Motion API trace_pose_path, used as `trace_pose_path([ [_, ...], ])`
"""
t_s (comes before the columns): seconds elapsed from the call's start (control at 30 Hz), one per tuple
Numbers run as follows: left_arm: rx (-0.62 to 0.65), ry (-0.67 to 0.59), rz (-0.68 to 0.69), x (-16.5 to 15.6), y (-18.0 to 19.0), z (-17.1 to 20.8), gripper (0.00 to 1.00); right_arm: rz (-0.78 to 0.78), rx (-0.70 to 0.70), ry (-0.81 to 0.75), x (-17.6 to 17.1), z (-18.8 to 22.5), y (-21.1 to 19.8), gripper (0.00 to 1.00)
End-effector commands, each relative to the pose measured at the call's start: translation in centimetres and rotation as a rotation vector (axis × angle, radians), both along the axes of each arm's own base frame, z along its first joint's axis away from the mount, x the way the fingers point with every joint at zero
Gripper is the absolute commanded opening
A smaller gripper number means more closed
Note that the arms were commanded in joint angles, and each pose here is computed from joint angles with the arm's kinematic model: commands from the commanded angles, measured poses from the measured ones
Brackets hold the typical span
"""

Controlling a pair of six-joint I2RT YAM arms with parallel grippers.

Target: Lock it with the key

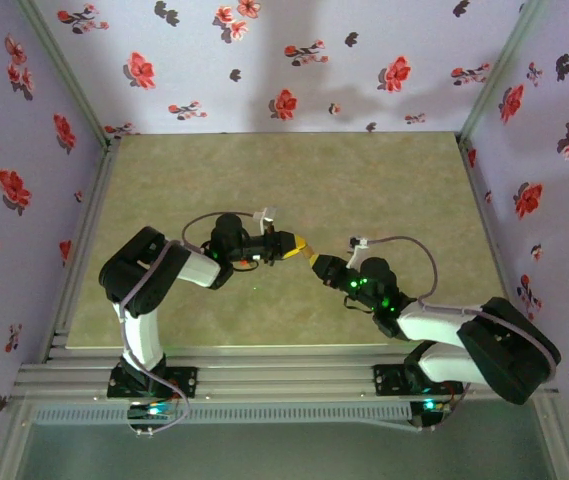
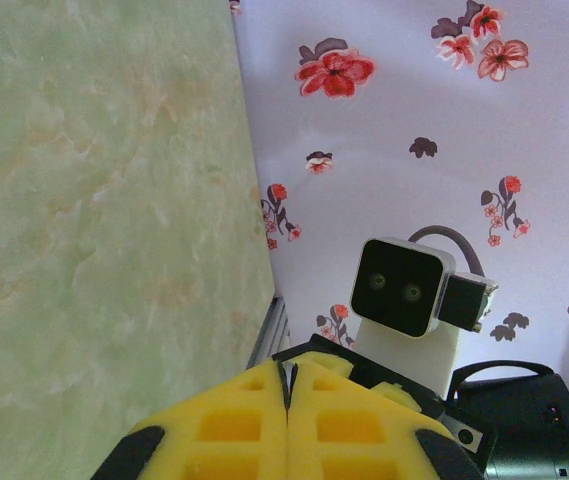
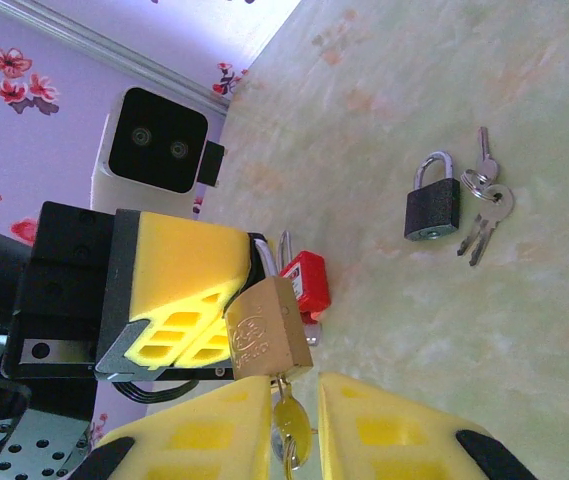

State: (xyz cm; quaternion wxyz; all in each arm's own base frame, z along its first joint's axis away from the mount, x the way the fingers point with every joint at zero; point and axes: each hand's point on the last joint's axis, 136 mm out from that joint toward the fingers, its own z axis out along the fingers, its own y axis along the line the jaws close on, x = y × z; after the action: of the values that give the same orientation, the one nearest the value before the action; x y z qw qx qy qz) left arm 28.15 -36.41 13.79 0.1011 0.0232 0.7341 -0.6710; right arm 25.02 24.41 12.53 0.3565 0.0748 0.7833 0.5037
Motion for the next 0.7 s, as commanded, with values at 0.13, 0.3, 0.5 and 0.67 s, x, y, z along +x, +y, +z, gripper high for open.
trace_pose_path([
  [0.13, -0.047, -0.052, -0.021, -0.05, -0.22, 1.75, 0.0, 0.026, 0.049, -0.033, 0.11, 1.65, 0.89, 0.21],
  [0.3, -0.047, -0.053, -0.022, -0.08, -0.23, 1.74, 0.0, 0.035, 0.055, -0.03, -0.04, 1.74, 1.0, 0.24],
  [0.5, -0.048, -0.054, -0.021, -0.11, -0.19, 1.82, 0.0, 0.038, 0.061, -0.026, -0.05, 1.65, 1.09, 0.23],
  [0.67, -0.048, -0.055, -0.02, -0.11, -0.13, 1.88, 0.0, 0.037, 0.061, -0.024, -0.02, 1.56, 1.1, 0.19],
])
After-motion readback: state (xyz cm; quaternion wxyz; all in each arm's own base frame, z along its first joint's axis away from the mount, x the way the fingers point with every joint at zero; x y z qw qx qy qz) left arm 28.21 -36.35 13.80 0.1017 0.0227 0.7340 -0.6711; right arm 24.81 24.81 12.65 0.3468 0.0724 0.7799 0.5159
